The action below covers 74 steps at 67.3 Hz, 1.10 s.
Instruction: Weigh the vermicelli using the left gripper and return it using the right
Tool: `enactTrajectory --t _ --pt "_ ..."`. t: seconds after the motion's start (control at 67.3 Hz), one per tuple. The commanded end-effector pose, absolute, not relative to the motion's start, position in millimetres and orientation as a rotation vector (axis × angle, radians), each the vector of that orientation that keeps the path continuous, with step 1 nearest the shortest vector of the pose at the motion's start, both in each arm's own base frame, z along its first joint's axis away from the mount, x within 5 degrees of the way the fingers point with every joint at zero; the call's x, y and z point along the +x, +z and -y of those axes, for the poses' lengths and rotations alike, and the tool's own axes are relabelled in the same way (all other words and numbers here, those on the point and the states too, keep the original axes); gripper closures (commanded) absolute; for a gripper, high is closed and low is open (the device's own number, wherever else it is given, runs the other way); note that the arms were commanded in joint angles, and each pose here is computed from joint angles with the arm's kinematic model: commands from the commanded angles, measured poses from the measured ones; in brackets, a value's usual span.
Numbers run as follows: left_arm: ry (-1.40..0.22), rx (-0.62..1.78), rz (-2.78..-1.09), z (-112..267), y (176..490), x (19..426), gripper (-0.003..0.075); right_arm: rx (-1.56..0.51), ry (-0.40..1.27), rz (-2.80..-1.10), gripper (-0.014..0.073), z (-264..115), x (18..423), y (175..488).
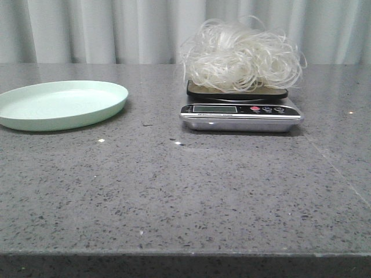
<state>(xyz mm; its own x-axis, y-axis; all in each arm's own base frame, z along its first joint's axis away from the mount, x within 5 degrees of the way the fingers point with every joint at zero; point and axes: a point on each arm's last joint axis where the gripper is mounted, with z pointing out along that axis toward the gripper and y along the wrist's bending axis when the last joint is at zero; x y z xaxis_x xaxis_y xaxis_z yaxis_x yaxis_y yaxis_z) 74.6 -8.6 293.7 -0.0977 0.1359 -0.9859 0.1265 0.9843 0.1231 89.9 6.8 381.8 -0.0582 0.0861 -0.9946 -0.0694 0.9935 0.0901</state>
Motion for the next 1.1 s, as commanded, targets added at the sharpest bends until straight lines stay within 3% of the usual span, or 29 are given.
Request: enactTrajectory --t 0.0,0.342,0.431,0.55,0.624,1.085 --pt "0.002 0.178 -1.578 8 310 75 0.0583 0.009 0.174 -1.675 0.0445 -10 115 414" --pt "0.002 0.178 -1.578 8 310 75 0.0583 -0.232 0.225 -1.833 0.0427 -45 205 437" --pt "0.002 0.178 -1.578 8 310 75 0.0583 -0.271 0.253 -1.863 0.0316 -59 230 435" --pt "0.002 0.178 -1.578 8 310 75 0.0583 -0.306 0.284 -1.904 0.0074 -76 260 428" --pt "0.002 0.178 -1.578 8 310 75 0.0583 -0.315 0.304 -1.928 -0.0032 -84 274 423" --pt "0.002 0.178 -1.578 8 310 75 0.0583 -0.333 0.418 -2.082 -0.0007 -129 345 372"
